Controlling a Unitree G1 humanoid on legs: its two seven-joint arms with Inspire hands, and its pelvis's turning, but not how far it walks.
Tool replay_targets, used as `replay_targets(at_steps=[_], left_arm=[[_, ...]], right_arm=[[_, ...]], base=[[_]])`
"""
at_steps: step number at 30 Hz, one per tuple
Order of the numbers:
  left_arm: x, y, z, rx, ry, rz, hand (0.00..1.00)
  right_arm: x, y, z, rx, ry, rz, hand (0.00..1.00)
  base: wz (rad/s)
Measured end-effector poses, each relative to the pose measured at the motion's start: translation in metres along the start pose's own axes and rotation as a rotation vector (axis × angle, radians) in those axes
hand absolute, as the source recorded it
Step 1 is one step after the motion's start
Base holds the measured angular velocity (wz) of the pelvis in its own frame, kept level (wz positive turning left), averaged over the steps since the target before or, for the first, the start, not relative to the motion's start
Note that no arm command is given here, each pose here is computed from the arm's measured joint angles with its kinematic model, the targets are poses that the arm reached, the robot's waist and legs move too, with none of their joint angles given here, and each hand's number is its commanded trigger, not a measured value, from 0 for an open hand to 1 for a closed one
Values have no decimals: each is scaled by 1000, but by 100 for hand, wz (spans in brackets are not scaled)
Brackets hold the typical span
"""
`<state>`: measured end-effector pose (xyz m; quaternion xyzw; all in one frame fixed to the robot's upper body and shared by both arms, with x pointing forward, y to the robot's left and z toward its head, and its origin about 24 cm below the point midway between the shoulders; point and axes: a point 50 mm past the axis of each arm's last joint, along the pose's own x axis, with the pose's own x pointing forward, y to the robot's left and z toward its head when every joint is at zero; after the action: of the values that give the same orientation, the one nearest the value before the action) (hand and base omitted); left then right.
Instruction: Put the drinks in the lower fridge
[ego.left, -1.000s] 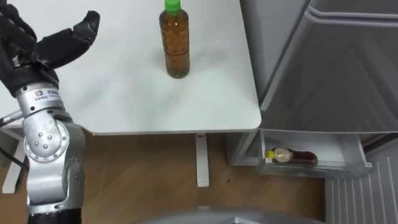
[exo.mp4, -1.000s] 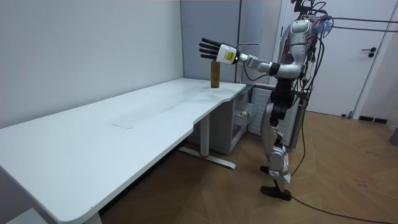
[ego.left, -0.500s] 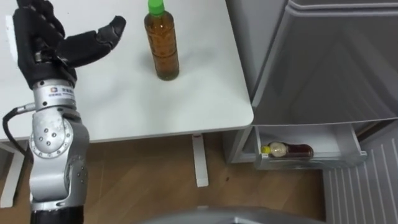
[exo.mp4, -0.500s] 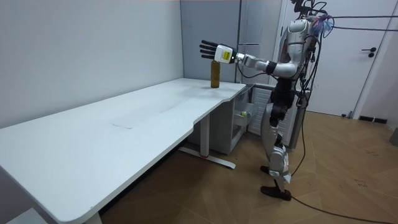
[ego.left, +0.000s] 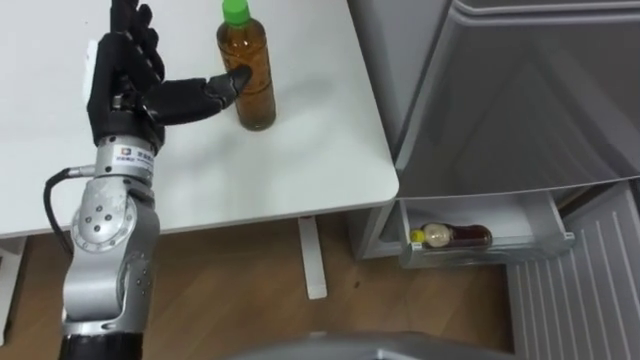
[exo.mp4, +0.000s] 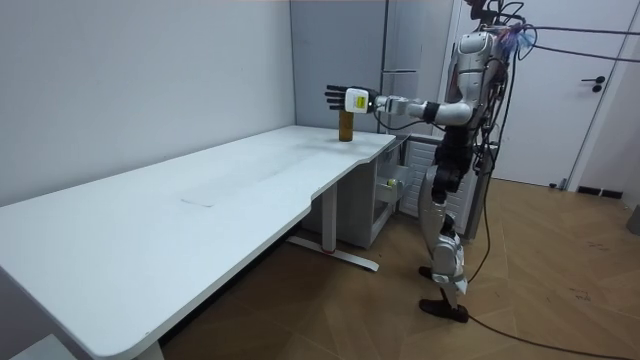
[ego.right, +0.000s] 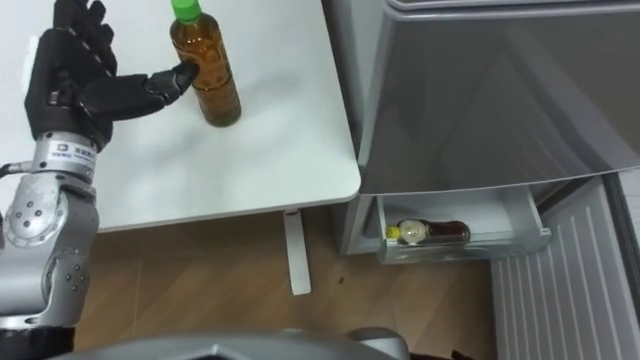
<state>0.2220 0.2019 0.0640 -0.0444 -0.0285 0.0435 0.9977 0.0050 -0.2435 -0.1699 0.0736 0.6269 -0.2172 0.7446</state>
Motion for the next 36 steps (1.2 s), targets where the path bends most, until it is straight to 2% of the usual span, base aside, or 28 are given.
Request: replay_targets(at_steps=[8,12,20,26,32,36], left_arm=[[3,-1,0,-4,0,-16,0],[9,-1,-7,-6,28,-12,0],[9,5,-29,-3,123,19,0],[17,4,-27,-4,115,19,0],[22,6,-36,-101,151,32,0],[26,7,-44,-100,191,51,0]], right_arm=[[0,0,-2,-20,23,-2,0],[0,0,-2,-21,30,-9,0],[0,-2,-2,-83,39,-38,0],[-1,-7,-8,-137,60,-79,0],[-1,-7,-7,-152,62,-94,0],[-1,-9,-8,-195,80,-104,0]], base=[[-7],[-5],[-2],[-6],[-10],[-1]])
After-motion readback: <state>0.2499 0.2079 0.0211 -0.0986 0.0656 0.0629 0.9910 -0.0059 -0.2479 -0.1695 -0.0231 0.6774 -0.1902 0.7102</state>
